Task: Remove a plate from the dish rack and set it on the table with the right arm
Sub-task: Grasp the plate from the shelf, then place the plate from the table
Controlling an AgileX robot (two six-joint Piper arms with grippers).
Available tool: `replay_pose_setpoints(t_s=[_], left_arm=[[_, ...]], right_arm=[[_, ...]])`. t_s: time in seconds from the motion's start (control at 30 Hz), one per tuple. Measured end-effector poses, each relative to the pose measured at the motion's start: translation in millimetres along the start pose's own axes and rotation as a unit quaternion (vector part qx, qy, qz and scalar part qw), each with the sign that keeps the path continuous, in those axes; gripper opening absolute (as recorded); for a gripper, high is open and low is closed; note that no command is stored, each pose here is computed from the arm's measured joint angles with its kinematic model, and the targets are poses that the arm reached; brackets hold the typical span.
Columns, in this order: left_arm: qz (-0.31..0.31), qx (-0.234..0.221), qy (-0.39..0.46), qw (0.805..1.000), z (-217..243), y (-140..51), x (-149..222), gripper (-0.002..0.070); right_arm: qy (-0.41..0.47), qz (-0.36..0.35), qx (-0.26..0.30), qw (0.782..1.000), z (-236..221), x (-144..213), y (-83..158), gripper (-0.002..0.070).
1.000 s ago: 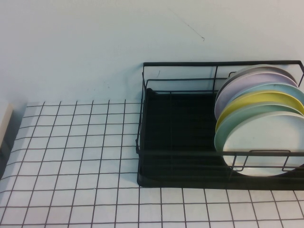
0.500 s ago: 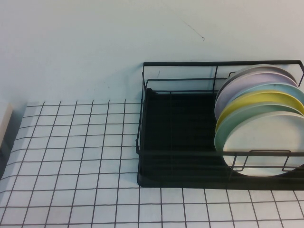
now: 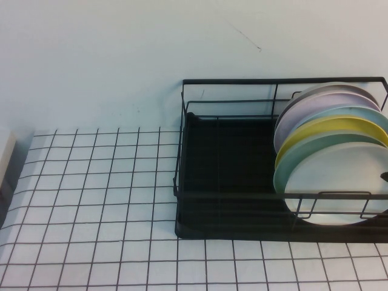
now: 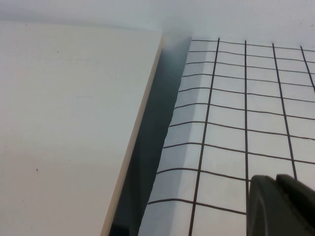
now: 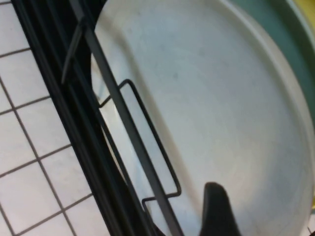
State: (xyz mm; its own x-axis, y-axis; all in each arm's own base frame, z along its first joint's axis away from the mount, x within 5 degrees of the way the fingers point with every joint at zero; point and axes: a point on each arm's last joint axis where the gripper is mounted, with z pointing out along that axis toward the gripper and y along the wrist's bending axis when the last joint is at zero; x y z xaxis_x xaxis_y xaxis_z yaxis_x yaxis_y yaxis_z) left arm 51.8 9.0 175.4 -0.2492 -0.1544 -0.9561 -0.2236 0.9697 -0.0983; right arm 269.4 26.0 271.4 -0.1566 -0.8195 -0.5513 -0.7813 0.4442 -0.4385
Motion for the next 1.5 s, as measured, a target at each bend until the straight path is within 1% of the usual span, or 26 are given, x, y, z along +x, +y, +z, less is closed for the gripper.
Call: replay_pose_setpoints(t_s=[0.2, 0.3, 0.37, 0.43, 0.5, 0.53, 0.57, 0.67, 0.77, 0.87, 0.93, 1.03, 1.07, 1.1, 1.17, 1.23, 1.37, 1.5], left_arm=[[0.000, 0.000, 0.000, 1.000, 0, 0.0, 0, -0.0003], [0.000, 0.000, 0.000, 1.000, 0, 0.0, 0, -0.0003], [0.000, 0.000, 0.000, 1.000, 0, 0.0, 0, -0.0003], [0.000, 0.000, 0.000, 1.000, 0, 0.0, 0, -0.0003], [0.000, 0.000, 0.000, 1.000, 0, 0.0, 0, -0.0003], [0.000, 0.000, 0.000, 1.000, 0, 0.0, 0, -0.0003], [0.000, 0.000, 0.000, 1.000, 0, 0.0, 0, -0.0003], [0.000, 0.000, 0.000, 1.000, 0, 0.0, 0, -0.0003], [0.000, 0.000, 0.000, 1.000, 0, 0.0, 0, -0.0003], [0.000, 0.000, 0.000, 1.000, 0, 0.0, 0, -0.0003], [0.000, 0.000, 0.000, 1.000, 0, 0.0, 0, -0.0003], [0.000, 0.000, 0.000, 1.000, 0, 0.0, 0, -0.0003], [0.000, 0.000, 0.000, 1.000, 0, 0.0, 0, -0.0003], [0.000, 0.000, 0.000, 1.000, 0, 0.0, 0, -0.0003], [0.000, 0.000, 0.000, 1.000, 0, 0.0, 0, -0.0003], [0.000, 0.000, 0.000, 1.000, 0, 0.0, 0, -0.0003], [0.000, 0.000, 0.000, 1.000, 0, 0.0, 0, -0.0003], [0.000, 0.000, 0.000, 1.000, 0, 0.0, 0, -0.0003]], right_arm=[[0.001, 0.003, -0.004, 1.000, 21, 5, -10, 0.0396], [-0.002, 0.006, -0.007, 1.000, 27, 5, -13, 0.0370], [-0.004, 0.005, -0.005, 1.000, 29, 4, -16, 0.0318], [-0.005, -0.001, -0.002, 1.000, 29, 4, -18, 0.0232], [-0.005, -0.011, 0.002, 1.000, 30, 3, -20, 0.0113], [-0.005, -0.015, 0.003, 1.000, 30, 3, -21, 0.0079], [-0.006, -0.018, 0.004, 1.000, 30, 2, -21, 0.0065], [-0.013, -0.024, 0.006, 1.000, 22, -4, -24, 0.0062], [-0.031, -0.018, 0.039, 0.999, -4, -19, -28, 0.0053], [-0.057, -0.008, 0.080, 0.995, -46, -37, -26, 0.0048], [-0.079, 0.028, 0.094, 0.992, -76, -48, -18, 0.0033], [-0.096, 0.134, 0.074, 0.984, -114, -57, 3, 0.0021], [-0.094, 0.153, 0.063, 0.982, -123, -58, 11, 0.0020], [-0.082, 0.196, 0.039, 0.976, -131, -57, 21, 0.0020], [-0.048, 0.244, 0.001, 0.969, -141, -52, 40, 0.0019], [0.000, 0.284, -0.047, 0.958, -141, -42, 60, 0.0019], [0.053, 0.338, -0.114, 0.933, -119, -19, 87, 0.0019], [0.069, 0.391, -0.150, 0.905, -82, 5, 107, 0.0018]])
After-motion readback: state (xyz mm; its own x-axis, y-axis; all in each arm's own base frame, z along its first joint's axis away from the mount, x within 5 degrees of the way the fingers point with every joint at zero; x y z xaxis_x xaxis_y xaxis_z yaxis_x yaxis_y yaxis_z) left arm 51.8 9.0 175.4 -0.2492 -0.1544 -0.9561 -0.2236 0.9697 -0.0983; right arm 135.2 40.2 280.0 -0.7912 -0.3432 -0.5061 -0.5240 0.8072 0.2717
